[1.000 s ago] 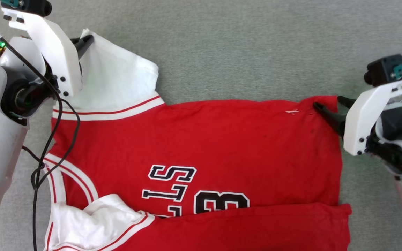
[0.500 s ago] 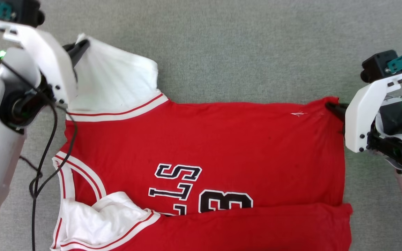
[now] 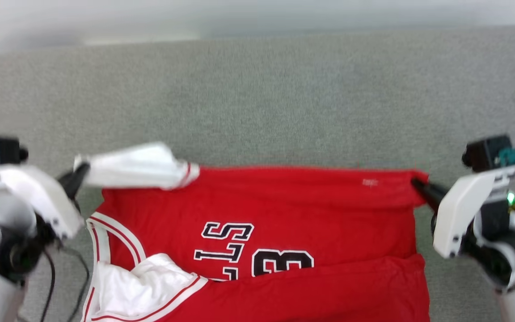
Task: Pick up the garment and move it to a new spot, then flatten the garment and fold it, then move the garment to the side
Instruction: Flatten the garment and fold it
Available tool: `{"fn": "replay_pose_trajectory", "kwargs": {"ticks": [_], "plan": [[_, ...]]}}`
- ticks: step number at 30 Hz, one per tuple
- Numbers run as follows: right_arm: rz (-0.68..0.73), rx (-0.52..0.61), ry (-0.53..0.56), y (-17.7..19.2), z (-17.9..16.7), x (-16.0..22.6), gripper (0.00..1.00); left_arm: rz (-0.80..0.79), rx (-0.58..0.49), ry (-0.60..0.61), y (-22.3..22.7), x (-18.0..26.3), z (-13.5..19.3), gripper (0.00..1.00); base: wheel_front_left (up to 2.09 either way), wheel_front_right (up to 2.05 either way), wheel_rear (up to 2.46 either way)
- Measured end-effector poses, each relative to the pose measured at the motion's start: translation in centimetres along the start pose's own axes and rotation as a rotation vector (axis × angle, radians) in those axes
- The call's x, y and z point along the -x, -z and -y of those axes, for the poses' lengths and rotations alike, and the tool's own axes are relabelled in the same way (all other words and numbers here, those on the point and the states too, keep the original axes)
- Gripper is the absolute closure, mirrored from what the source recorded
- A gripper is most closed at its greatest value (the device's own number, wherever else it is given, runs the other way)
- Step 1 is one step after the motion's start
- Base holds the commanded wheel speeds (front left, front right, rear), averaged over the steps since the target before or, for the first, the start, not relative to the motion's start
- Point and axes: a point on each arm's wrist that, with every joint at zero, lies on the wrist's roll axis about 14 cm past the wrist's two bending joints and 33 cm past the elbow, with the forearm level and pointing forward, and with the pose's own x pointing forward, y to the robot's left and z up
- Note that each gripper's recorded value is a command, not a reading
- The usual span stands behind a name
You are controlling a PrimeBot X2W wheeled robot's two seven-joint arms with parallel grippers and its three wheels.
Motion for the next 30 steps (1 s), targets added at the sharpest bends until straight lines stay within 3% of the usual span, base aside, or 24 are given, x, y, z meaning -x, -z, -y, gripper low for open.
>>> {"fn": "replay_pose_trajectory", "kwargs": {"ticks": [10,19,20,21,22,25,30], "plan": [[0.003,-0.115,-0.013,5.3,-1.7,3.5,1.00,-0.071,0.146,-0.083,8.0,6.4,-1.2,1.00,0.00,0.00,0.00],[-0.033,-0.241,0.039,10.0,-0.9,4.6,1.00,-0.188,0.269,-0.143,14.1,9.1,-1.3,1.00,0.00,0.00,0.00],[-0.039,-0.255,0.044,10.6,-0.9,4.6,0.62,-0.193,0.269,-0.144,14.3,9.1,-1.2,0.75,0.00,0.00,0.00],[-0.033,-0.270,0.051,11.0,-0.9,4.6,0.00,-0.192,0.267,-0.146,14.5,9.1,-1.1,0.29,0.00,0.00,0.00],[-0.020,-0.282,0.055,11.1,-1.1,4.6,0.00,-0.188,0.272,-0.144,14.7,9.0,-0.8,0.00,0.00,0.00,0.00],[0.014,-0.298,0.053,11.2,-1.8,4.6,0.00,-0.168,0.264,-0.126,14.7,8.8,-0.1,0.00,0.00,0.00,0.00],[0.146,-0.264,0.063,8.4,-1.9,5.2,0.00,-0.036,0.144,-0.126,11.4,8.2,-0.2,0.00,0.00,0.00,0.00]]}}
